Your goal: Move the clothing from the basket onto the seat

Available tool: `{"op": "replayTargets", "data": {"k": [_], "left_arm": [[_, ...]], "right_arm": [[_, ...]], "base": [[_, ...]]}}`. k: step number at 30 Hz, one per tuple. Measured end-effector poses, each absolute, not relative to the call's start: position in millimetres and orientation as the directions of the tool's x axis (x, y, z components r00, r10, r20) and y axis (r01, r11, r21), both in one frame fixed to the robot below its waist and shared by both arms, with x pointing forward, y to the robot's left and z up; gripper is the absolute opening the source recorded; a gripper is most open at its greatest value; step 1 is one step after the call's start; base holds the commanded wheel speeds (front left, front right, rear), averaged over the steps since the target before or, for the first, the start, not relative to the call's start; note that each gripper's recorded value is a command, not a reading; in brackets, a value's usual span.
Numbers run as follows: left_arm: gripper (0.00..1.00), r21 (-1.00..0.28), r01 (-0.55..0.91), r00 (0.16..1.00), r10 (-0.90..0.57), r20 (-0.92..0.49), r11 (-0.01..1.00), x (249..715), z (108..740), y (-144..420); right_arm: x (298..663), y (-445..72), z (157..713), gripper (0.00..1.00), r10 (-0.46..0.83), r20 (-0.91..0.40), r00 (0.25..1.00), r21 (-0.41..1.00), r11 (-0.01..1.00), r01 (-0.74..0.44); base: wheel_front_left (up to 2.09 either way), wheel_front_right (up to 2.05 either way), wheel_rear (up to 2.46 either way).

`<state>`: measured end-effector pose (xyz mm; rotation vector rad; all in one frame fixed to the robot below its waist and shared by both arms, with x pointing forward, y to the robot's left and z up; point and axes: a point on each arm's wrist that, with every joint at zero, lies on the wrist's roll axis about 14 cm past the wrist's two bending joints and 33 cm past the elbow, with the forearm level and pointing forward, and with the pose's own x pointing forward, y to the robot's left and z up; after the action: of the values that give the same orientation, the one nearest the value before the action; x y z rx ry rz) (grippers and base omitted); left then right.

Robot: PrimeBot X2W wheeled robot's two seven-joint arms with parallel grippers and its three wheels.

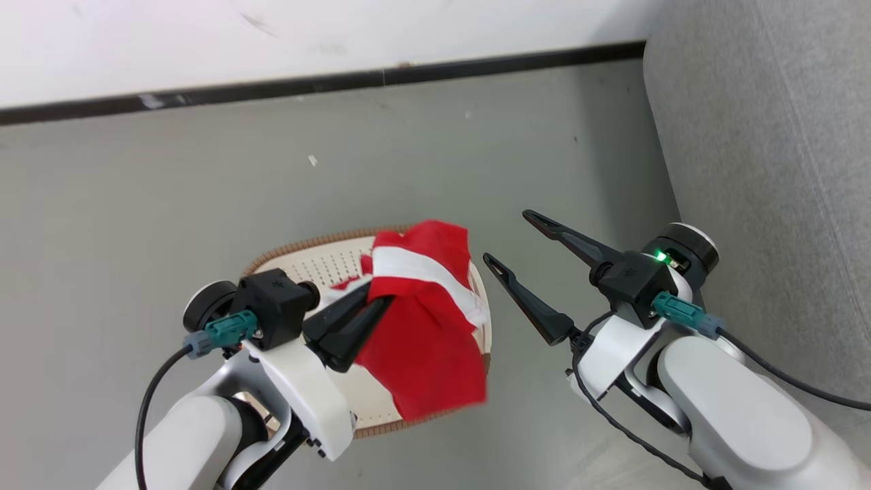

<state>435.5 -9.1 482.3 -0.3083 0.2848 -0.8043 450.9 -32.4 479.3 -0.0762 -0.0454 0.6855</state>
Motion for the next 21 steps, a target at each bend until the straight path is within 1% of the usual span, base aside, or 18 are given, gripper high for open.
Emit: {"op": "replayTargets", "data": {"k": [3, 6, 11, 17, 21], "left_arm": [[0.00, -0.345, 0.692, 0.643, -0.759, -0.107, 0.634, 426, 501, -9], [0.00, -0.320, 0.723, 0.626, -0.776, -0.071, 0.613, 416, 524, -9], [0.00, -0.327, 0.756, 0.592, -0.805, -0.030, 0.568, 400, 546, -16], [0.00, -0.323, 0.783, 0.550, -0.834, -0.042, 0.532, 380, 556, -19], [0.00, -0.335, 0.810, 0.505, -0.863, -0.023, 0.482, 362, 568, -28]], "right_arm": [[447, -30, 490, 1.00, 0.652, 0.031, 0.758, -0.119, 0.755, -0.644], [440, -23, 504, 1.00, 0.670, 0.055, 0.740, -0.122, 0.740, -0.661], [428, -12, 512, 1.00, 0.701, 0.066, 0.710, -0.123, 0.711, -0.692], [409, 6, 520, 1.00, 0.747, 0.075, 0.661, -0.120, 0.665, -0.737], [399, 12, 525, 1.00, 0.765, 0.079, 0.639, -0.121, 0.643, -0.756]], "base": [[0.00, 0.00, 0.00], [0.00, 0.00, 0.00], [0.00, 0.00, 0.00], [0.00, 0.00, 0.00], [0.00, 0.00, 0.00]]}}
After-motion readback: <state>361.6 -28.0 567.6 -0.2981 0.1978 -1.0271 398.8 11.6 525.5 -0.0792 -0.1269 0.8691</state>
